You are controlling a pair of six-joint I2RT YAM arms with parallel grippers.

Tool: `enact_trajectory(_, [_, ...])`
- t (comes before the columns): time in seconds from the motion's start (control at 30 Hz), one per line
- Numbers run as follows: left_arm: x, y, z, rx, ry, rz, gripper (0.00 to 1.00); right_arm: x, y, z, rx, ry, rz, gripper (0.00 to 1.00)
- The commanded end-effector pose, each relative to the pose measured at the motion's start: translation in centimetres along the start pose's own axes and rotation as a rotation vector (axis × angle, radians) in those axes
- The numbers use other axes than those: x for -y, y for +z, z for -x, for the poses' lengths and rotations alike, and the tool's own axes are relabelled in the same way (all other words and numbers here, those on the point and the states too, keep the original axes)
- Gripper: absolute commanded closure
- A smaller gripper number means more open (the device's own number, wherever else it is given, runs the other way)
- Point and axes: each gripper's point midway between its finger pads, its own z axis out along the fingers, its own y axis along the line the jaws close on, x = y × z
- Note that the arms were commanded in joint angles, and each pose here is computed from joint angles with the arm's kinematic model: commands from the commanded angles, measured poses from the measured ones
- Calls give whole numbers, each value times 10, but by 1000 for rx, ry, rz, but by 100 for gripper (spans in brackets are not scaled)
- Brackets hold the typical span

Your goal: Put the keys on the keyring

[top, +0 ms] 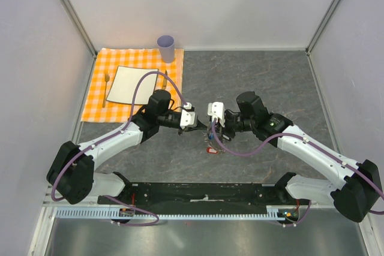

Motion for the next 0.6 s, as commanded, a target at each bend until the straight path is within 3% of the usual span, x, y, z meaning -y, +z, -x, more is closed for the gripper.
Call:
enact_trajectory(0.0, [-5, 1, 29, 74, 58, -4, 98, 18, 0, 32, 102, -54, -66, 100])
enact_trajectory(0.57, [2, 5, 33, 49, 64, -30, 98, 25, 0, 39, 133, -11, -110, 100])
